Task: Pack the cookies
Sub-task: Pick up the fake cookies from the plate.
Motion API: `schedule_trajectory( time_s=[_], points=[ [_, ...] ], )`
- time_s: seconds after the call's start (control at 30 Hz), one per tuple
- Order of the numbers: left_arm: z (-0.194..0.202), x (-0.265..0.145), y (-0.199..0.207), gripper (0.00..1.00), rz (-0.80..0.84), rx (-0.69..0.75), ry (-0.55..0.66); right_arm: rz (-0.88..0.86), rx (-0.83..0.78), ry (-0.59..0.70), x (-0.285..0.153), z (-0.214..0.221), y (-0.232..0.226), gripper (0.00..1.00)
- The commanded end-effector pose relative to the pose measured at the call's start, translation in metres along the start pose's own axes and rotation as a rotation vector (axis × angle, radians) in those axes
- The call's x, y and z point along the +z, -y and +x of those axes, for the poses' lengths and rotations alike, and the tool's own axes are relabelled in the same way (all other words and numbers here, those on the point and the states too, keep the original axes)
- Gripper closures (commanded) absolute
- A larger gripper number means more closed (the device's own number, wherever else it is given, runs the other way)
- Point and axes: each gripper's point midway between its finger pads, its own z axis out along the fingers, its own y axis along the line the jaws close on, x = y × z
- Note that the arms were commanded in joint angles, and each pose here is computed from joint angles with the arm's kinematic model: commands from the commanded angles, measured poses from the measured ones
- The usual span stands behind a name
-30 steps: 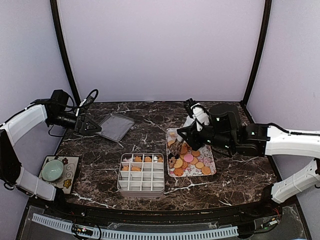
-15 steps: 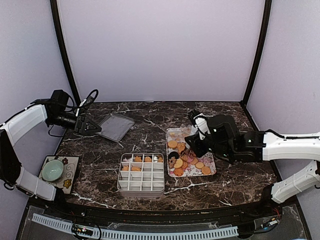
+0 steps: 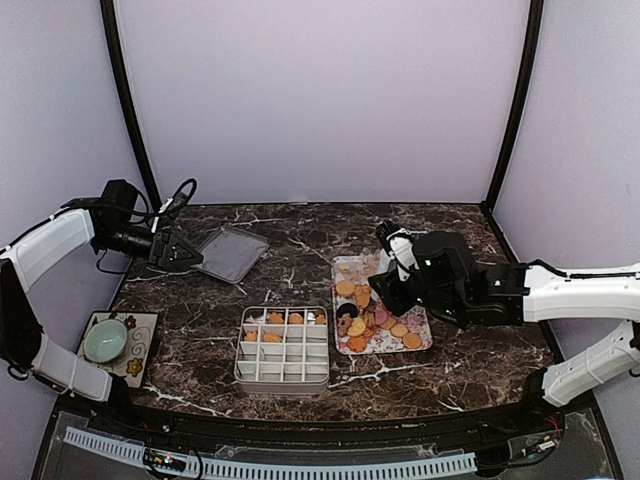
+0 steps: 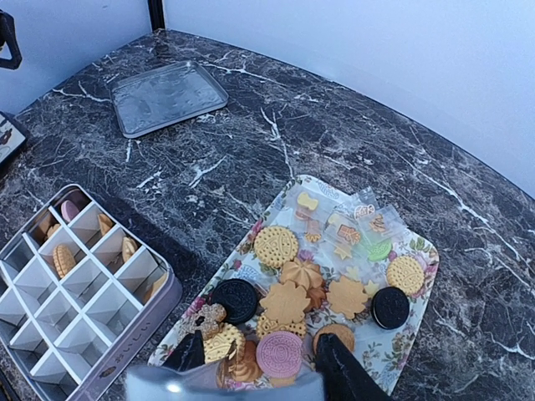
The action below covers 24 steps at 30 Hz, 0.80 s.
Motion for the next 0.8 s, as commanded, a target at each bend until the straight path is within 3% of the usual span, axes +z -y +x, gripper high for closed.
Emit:
schedule_trajectory(
  time_s=[0.0,0.37,0.77],
  points=[
    [-0.003,-0.003,0.006,0.42,0.018,0.007,0.007,0.019,0.009,0.032,0.005,-0.005,0.002,0.55],
    [-0.004,-0.004,0.007,0.42,0.018,0.008,0.009,0.015,0.004,0.034,0.012,-0.004,-0.001,0.62],
    [-0.003,-0.003,0.006,0.42,0.025,0.003,0.007,0.101,0.01,0.057,-0.001,-0.005,0.028,0.61]
  ],
)
